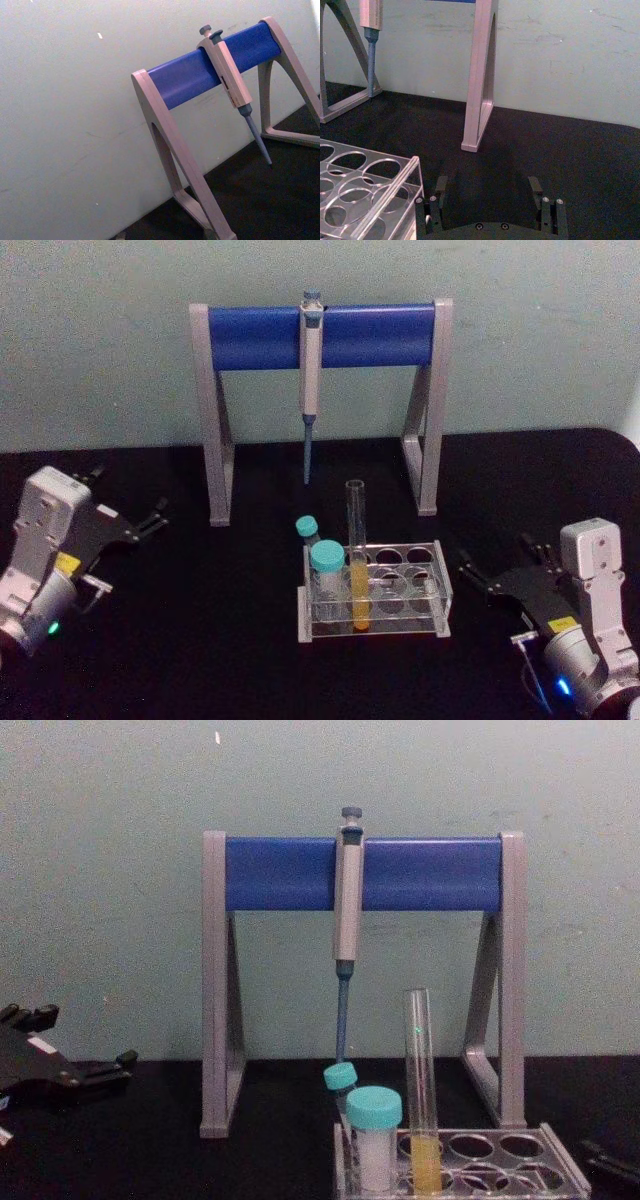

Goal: Pick up the test tube from the test tube rack, shake it, then place it back into the test tube rack.

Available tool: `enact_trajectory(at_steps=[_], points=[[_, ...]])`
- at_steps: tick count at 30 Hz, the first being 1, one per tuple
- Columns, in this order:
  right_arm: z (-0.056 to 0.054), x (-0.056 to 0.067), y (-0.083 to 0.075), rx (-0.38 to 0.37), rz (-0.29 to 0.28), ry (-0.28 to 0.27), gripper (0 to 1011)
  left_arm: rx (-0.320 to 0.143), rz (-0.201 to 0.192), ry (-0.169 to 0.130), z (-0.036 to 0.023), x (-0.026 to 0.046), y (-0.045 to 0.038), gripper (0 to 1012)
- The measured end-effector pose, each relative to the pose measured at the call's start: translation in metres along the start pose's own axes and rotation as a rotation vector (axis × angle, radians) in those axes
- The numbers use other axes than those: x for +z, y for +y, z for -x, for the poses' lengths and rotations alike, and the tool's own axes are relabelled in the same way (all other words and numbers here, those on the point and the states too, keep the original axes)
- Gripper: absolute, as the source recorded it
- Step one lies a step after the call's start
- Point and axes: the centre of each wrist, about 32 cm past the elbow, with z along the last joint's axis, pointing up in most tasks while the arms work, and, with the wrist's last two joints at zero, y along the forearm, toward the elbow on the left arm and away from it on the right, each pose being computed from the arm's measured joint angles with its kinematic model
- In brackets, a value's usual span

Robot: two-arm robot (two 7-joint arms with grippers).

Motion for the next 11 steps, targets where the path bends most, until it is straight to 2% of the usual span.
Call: enact_trajectory(at_steps=[11], points=[[0.0, 0.0, 0.0, 0.0, 0.0, 0.0, 1000, 0.0, 0.0, 0.0, 0.0, 0.0, 0.0, 1001]])
